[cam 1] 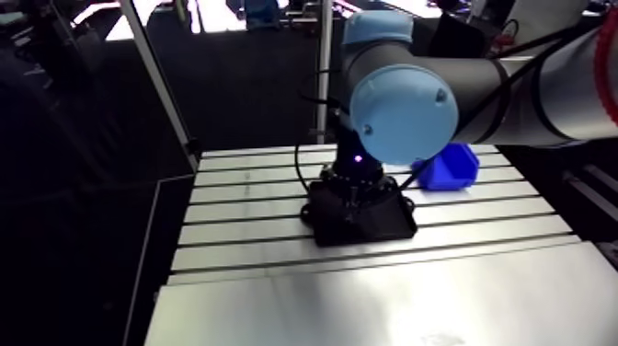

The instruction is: Pick up the M10 bolt from the tray and put it into the blue bin.

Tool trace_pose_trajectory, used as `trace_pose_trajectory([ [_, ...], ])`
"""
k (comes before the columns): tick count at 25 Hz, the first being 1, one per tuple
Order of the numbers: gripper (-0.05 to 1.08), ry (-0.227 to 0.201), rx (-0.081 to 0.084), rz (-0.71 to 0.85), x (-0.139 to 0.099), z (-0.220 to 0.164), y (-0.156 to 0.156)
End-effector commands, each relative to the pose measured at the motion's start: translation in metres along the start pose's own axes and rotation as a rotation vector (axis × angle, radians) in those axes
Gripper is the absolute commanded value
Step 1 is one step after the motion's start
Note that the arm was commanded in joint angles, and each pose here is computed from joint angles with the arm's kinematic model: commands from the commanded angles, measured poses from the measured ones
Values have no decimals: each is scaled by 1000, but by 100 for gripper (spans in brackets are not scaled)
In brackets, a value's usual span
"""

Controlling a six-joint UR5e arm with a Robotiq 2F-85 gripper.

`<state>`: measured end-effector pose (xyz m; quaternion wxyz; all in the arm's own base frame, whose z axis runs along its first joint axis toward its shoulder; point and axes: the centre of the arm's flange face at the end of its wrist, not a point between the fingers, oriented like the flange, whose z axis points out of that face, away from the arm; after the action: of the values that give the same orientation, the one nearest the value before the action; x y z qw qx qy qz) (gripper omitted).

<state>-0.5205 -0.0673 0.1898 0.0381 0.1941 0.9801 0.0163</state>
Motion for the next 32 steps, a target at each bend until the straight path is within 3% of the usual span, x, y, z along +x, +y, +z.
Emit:
trace_pose_trajectory([
  [1,101,58,13,-107,-2,-56,1],
  [13,107,125,8,-349,-9,-159,12],
  [16,107,159,0,-428,-1,-181,24],
  [19,107,153,-12,-482,12,-193,51],
  [21,106,154,-23,-629,21,-200,68],
  [24,105,176,-40,-704,33,-214,88],
  [29,105,142,-45,-1017,44,-233,97],
  [32,106,102,-30,-1222,48,-227,111],
])
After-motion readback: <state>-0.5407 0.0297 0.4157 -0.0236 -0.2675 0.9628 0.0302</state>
